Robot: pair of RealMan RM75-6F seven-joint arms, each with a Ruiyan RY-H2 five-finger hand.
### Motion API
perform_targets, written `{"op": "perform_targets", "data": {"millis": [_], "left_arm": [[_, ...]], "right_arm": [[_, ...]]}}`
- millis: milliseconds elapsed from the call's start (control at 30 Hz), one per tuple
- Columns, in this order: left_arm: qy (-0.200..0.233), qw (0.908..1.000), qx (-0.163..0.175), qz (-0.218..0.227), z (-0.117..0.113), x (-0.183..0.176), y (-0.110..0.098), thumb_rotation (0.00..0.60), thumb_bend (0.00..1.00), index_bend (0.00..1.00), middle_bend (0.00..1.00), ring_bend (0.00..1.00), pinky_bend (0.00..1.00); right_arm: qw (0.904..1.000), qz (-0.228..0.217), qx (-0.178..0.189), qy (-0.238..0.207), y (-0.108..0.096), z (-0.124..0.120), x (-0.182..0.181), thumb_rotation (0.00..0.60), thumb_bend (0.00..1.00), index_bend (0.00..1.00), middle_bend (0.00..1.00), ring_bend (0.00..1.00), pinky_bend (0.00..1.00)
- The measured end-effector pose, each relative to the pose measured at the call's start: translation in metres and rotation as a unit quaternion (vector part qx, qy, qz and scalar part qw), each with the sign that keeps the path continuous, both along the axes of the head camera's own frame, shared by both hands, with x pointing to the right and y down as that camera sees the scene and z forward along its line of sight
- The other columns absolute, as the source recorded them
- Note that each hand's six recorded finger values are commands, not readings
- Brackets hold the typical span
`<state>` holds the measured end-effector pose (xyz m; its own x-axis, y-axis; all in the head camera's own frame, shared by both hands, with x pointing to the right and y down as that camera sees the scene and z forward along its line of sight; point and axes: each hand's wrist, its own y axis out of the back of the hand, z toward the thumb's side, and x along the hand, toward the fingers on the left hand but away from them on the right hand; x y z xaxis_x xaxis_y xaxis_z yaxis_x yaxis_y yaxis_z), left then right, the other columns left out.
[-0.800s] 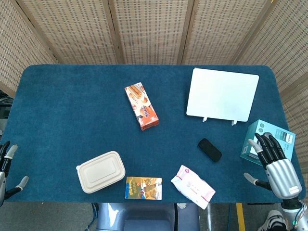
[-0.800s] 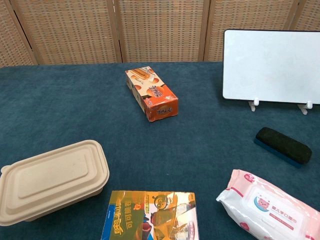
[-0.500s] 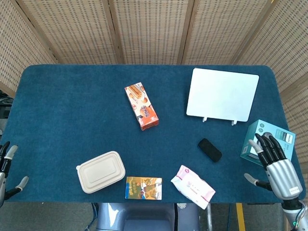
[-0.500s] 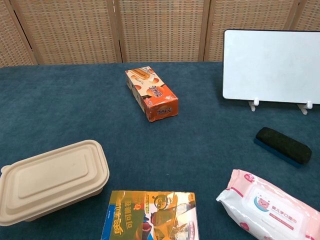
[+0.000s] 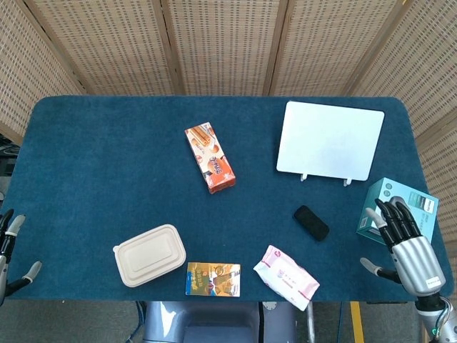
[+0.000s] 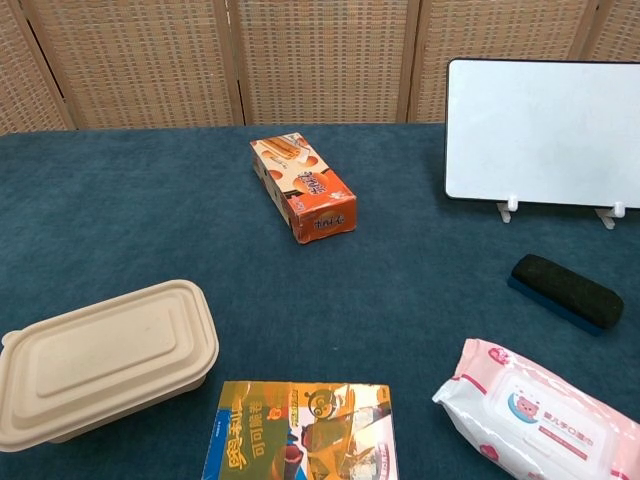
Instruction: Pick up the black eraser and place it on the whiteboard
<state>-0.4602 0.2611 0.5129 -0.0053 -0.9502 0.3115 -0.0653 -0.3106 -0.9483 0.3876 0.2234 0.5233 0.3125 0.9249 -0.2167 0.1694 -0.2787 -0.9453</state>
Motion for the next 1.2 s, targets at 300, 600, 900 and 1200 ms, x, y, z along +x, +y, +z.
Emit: {"op": "perform_targets", "data": {"millis": [300, 600, 900, 1200], "left_arm": [[0.003, 1.0, 0.001, -0.001, -0.002, 0.0, 0.001, 0.6, 0.25, 0.0, 0.0, 0.0, 0.0], [0.009, 0.9999, -0.003, -0.005, -0.001, -0.002, -0.001, 0.6, 0.25, 0.0, 0.0, 0.0, 0.0], [0.018, 0.9998, -0.004, -0.006, -0.003, -0.003, 0.0, 0.6, 0.25, 0.0, 0.0, 0.0, 0.0], [0.022, 0.9997, -0.009, -0.006, -0.001, -0.003, -0.001, 0.6, 0.25, 0.0, 0.0, 0.0, 0.0]], "right_arm": [[1.0, -0.007, -0.004, 0.002, 0.002, 0.002, -0.005, 0.6, 0.05, 0.07, 0.0, 0.0, 0.0], [0.9999, -0.01, -0.012, 0.0, -0.002, -0.006, -0.018, 0.6, 0.05, 0.09, 0.0, 0.0, 0.0], [0.9983, -0.026, -0.048, 0.017, -0.019, -0.005, -0.052, 0.6, 0.05, 0.09, 0.0, 0.0, 0.0], [0.9933, -0.004, -0.115, -0.007, -0.039, 0.019, -0.089, 0.6, 0.05, 0.1, 0.0, 0.0, 0.0]]}}
